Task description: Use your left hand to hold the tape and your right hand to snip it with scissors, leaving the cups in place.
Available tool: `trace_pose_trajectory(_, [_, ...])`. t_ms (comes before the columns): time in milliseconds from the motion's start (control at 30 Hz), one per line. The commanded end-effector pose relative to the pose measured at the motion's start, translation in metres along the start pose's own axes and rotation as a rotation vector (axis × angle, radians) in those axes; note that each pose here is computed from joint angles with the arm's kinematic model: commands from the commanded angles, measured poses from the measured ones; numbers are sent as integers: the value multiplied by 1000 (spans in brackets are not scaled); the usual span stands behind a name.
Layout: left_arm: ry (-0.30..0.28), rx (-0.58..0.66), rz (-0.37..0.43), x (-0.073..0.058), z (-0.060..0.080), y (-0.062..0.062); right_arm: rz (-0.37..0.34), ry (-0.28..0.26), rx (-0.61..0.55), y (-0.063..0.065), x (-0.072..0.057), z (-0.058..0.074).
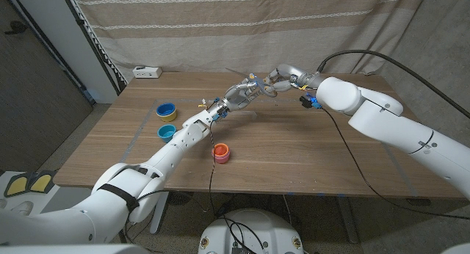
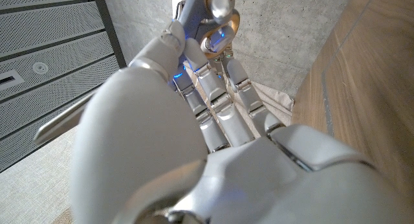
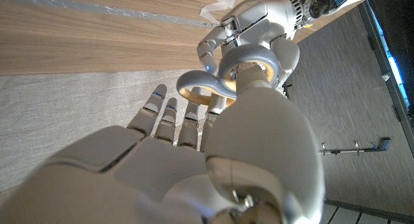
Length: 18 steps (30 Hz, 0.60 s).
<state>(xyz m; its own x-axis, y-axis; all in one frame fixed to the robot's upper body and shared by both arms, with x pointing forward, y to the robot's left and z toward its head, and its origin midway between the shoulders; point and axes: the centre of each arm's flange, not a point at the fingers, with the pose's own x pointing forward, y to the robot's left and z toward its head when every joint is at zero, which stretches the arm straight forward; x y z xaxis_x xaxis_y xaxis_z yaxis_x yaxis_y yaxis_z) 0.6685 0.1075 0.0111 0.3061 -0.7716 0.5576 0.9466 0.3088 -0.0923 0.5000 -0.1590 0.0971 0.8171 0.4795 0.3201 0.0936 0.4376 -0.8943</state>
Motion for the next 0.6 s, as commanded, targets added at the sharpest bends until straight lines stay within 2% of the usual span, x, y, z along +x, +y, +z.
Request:
trace_pose_trajectory(33, [-5,3,4,-1,2,2,-12,8,-9,-1,1,0])
trace_pose_trajectory(600, [-9,7,13,-1,5,4,-22,15,-9,-2,1,-2])
